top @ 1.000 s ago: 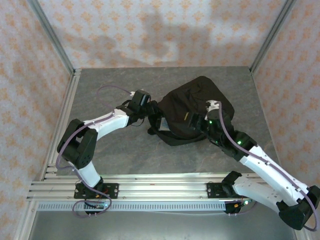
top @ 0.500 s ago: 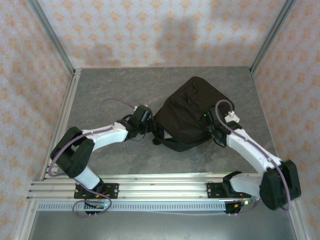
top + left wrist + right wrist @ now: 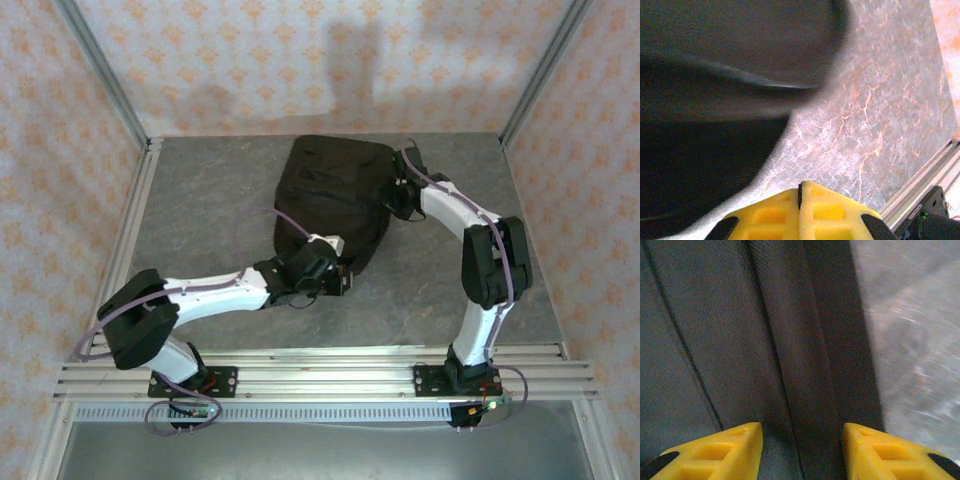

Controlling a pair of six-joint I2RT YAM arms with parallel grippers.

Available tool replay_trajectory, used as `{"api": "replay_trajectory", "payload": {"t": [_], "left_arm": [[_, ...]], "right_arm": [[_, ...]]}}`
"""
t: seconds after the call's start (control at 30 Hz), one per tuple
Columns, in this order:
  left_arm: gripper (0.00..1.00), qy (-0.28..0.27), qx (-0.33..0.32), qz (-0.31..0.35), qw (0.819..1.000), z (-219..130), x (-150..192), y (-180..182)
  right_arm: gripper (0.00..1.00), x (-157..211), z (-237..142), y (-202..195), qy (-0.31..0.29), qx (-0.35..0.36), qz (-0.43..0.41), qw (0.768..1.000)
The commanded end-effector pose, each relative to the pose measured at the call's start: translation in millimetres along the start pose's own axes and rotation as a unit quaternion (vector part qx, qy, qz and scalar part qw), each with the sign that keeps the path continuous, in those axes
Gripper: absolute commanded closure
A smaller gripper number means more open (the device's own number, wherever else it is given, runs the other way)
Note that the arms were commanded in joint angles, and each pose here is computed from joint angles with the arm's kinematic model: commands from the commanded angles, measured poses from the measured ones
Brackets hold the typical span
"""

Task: Pack the student bag
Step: Rotate the student bag at the center of the table.

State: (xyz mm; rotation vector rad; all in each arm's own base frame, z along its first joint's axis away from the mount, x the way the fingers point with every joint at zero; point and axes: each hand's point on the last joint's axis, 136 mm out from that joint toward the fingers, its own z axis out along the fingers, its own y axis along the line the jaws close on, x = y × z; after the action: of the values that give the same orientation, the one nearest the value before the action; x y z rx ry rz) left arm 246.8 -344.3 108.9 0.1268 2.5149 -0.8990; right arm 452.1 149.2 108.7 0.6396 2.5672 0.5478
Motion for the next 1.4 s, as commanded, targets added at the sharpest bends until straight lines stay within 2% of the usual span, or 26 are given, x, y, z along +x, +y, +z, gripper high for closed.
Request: {"api": "replay_trajectory", "payload": {"t": [0.0, 0.1, 0.23, 0.3, 0.4, 0.5, 0.6, 0.7, 0.77, 0.9, 1.03, 1.17, 1.33, 1.37], "left_arm": [[0.91, 0.005, 0.031, 0.038, 0.999, 2, -5, -29], [0.81, 0.002, 0.057, 0.071, 0.996, -9, -7, -52], [0.55, -0.03, 0.062, 0.094, 0.993, -49, -22, -60], [0.49, -0.062, 0.029, 0.088, 0.994, -75, -36, -46], [0.47, -0.121, -0.03, 0.023, 0.992, -122, -66, -1], [0.42, -0.191, -0.091, -0.027, 0.977, -178, -89, 42], [0.39, -0.238, -0.114, -0.034, 0.964, -217, -100, 57], [0.38, -0.254, -0.127, -0.041, 0.958, -235, -105, 64], [0.38, -0.257, -0.132, -0.048, 0.956, -239, -106, 68], [0.38, -0.261, -0.131, -0.064, 0.954, -236, -105, 74], [0.38, -0.252, -0.13, -0.078, 0.956, -222, -104, 79], [0.39, -0.245, -0.138, -0.084, 0.956, -214, -104, 84], [0.39, -0.248, -0.147, -0.093, 0.953, -211, -101, 91], [0.39, -0.246, -0.147, -0.095, 0.953, -208, -101, 93]], "right_arm": [[0.45, -9, -30, 5, -0.013, 0.026, -0.061, 0.998], [0.37, -25, -63, -12, -0.067, 0.077, -0.076, 0.992], [0.33, -11, -93, 4, -0.083, 0.043, -0.091, 0.991], [0.31, 7, -94, 10, -0.07, 0.028, -0.071, 0.995], [0.25, 39, -82, 12, -0.049, 0.013, -0.005, 0.999], [0.14, 70, -69, 26, -0.023, -0.012, 0.036, 0.999], [0.15, 91, -56, 43, 0.001, -0.041, 0.064, 0.997], [0.23, 110, -39, 41, 0.021, -0.031, 0.087, 0.995], [0.34, 117, -32, 23, 0.018, 0.001, 0.093, 0.996], [0.7, 120, -32, -19, -0.017, 0.05, 0.083, 0.995], [0.98, 120, -32, -56, -0.021, 0.099, 0.058, 0.993], [1.0, 101, -51, -96, -0.055, 0.146, 0.061, 0.986], [1.0, 63, -104, -146, -0.145, 0.246, 0.073, 0.956], [0.96, 57, -109, -144, -0.154, 0.244, 0.066, 0.955]]}}
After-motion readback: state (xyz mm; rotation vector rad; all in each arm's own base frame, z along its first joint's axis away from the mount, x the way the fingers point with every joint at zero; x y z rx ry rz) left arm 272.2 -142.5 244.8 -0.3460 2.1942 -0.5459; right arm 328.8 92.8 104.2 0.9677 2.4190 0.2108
